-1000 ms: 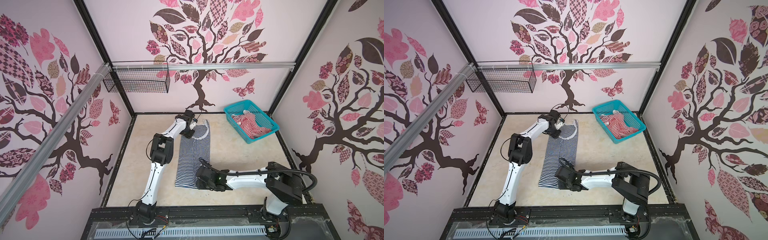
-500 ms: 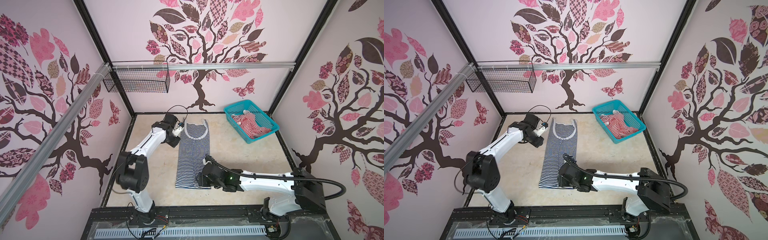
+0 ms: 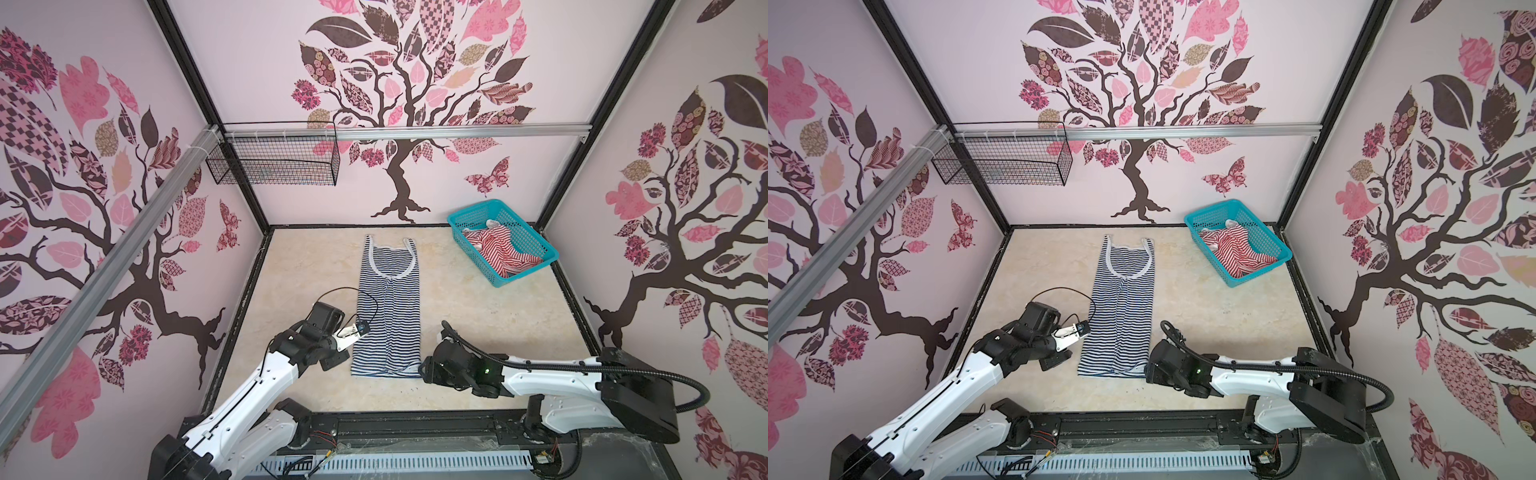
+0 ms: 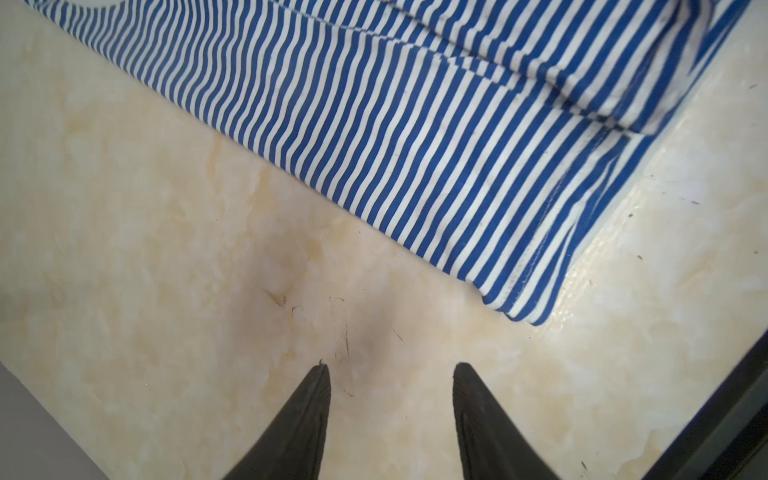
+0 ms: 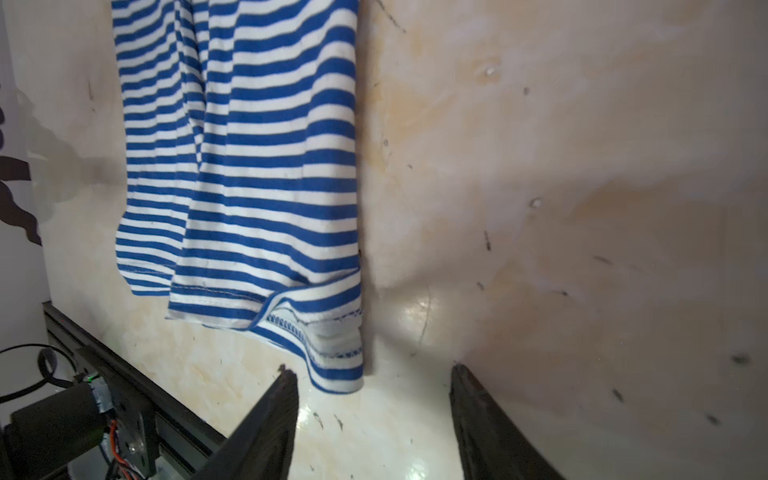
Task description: Fold and stack the tank tops
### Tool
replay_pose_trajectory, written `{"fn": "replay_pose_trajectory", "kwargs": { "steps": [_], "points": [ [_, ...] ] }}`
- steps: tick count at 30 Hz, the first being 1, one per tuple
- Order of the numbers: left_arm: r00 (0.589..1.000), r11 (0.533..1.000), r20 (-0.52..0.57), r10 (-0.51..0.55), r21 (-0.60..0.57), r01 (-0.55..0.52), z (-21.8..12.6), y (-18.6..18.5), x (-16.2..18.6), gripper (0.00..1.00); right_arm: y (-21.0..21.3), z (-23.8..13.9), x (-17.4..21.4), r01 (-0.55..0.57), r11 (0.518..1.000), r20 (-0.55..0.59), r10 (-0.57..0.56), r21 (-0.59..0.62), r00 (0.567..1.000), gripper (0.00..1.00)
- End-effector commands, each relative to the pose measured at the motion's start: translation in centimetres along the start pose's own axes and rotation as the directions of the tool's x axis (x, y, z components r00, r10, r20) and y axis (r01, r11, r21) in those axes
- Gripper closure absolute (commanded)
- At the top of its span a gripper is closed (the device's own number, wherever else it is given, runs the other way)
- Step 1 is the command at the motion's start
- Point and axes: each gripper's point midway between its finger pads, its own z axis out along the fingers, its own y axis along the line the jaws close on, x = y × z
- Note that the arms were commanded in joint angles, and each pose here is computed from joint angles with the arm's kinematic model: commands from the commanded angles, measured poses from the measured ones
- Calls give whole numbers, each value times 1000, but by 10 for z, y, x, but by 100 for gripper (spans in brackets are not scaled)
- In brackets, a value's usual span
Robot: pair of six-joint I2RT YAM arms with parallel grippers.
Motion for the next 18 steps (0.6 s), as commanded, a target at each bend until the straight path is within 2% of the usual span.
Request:
{"fn": "replay_pose_trajectory", "kwargs": {
  "steps": [1,5,10,14,18],
  "points": [
    [997,995,-13,70,67,-69,10,-20,4,48,24,2,-4,-35,997,-7,34,-76,999,39],
    [996,990,-34,87,118,-82,20,-30,5,47,28,15,3,-21,999,-62,18,-49,998,39],
    [994,990,-65,91,117,-83,33,-28,3,45,22,27,13,-27,1000,-114,27,-7,993,40],
    [994,982,-50,101,168,-92,36,-38,1,45,20,28,15,-38,999,-118,37,-10,992,51],
    [982,970,-72,174,185,-158,43,-52,1,45,23,22,10,-36,999,-96,33,-27,995,64]
  ]
}}
